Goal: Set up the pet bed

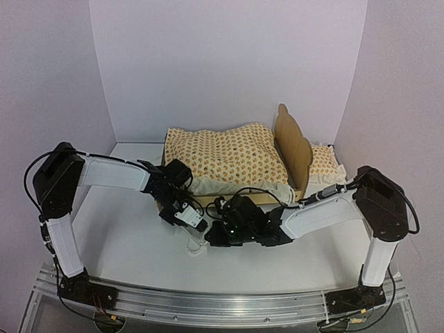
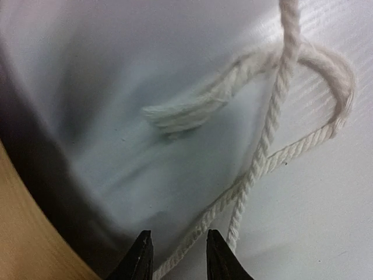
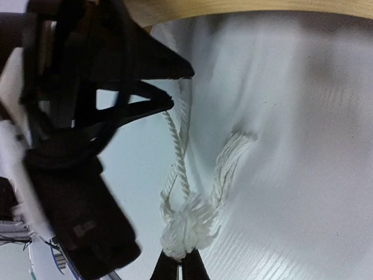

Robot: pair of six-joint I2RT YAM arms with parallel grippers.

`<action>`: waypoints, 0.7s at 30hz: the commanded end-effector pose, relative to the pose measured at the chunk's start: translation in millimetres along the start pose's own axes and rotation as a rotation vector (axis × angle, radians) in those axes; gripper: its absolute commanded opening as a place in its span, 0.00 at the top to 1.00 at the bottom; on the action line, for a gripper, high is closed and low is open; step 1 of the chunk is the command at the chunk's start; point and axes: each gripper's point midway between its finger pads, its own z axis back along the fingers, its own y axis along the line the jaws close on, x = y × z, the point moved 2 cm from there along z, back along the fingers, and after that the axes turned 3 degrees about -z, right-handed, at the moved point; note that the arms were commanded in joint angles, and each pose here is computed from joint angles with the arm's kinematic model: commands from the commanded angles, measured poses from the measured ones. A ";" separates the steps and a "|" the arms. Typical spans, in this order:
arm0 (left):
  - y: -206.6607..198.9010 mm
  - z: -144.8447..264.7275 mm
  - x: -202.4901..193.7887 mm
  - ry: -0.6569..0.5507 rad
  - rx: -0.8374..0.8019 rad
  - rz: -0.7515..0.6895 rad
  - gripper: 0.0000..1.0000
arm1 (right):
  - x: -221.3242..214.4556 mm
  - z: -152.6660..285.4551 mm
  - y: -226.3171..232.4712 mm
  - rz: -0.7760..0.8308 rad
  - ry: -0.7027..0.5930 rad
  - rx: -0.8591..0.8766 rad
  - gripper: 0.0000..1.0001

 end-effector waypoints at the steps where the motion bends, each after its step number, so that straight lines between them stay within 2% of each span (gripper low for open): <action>1: -11.7 -13.6 -24.0 0.136 0.070 -0.150 0.68 | -8.0 14.0 33.5 0.066 0.074 0.114 1.00; 5: -3.9 -24.4 -32.5 0.186 0.118 -0.145 0.67 | -7.8 16.2 43.6 0.097 0.081 0.139 1.00; 11: -13.7 -35.5 -40.4 0.222 0.092 -0.125 0.74 | -5.0 17.8 43.8 0.107 0.061 0.130 1.00; 13: -28.4 -40.4 -42.4 0.227 0.074 -0.166 0.79 | -3.4 18.8 44.8 0.109 0.054 0.131 1.00; 16: -35.3 -41.4 -42.5 0.228 0.093 -0.190 0.98 | 0.9 20.5 43.7 0.096 0.031 0.117 1.00; 19: -14.4 -24.0 -32.2 0.179 0.165 -0.098 1.00 | 8.5 21.5 40.6 0.076 0.003 0.092 1.00; 21: 20.0 6.8 -18.4 0.098 0.239 0.041 1.00 | 19.8 21.8 40.0 0.066 -0.029 0.078 1.00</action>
